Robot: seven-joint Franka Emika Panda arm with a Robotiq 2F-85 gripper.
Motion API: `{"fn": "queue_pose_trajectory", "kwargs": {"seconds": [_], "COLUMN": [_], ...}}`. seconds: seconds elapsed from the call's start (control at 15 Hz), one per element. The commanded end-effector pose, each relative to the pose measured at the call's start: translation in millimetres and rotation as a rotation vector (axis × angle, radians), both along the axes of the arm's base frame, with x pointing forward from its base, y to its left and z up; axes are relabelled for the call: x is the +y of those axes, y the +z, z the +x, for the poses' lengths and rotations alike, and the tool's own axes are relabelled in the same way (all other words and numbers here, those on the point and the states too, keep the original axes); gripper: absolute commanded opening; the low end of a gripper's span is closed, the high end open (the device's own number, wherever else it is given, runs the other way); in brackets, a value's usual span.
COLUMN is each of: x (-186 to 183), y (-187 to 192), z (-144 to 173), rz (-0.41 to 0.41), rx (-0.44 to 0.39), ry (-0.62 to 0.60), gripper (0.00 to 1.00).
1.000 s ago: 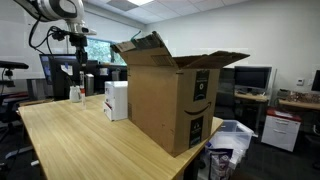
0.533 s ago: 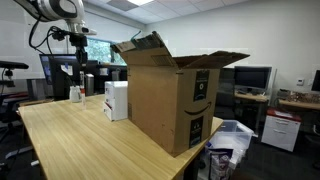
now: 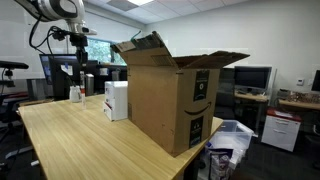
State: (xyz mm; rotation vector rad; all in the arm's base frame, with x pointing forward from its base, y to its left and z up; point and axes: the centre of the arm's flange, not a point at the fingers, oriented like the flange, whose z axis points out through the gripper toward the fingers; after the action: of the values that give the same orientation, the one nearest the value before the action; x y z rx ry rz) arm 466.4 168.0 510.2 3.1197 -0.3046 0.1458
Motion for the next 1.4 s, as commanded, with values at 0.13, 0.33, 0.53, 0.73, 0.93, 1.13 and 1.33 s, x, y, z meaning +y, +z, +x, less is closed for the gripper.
{"fn": "queue_pose_trajectory", "kwargs": {"seconds": [0.13,0.33,0.53,0.73,0.93,1.13,1.33], "x": [-6,-8,-10,-9,-5,1,7], "y": [1,-3,-5,-7,-10,-10,-11], "z": [0,1,2,1,-2,-5,-9], "rz": [0.001,0.008,0.012,0.016,0.027,0.034,0.045], "rx": [0.0,0.007,0.012,0.019,0.023,0.028,0.036], "ry": [-0.007,-0.012,-0.017,-0.02,-0.021,-0.025,-0.025], "gripper": [0.07,0.07,0.07,0.07,0.07,0.07,0.07]}}
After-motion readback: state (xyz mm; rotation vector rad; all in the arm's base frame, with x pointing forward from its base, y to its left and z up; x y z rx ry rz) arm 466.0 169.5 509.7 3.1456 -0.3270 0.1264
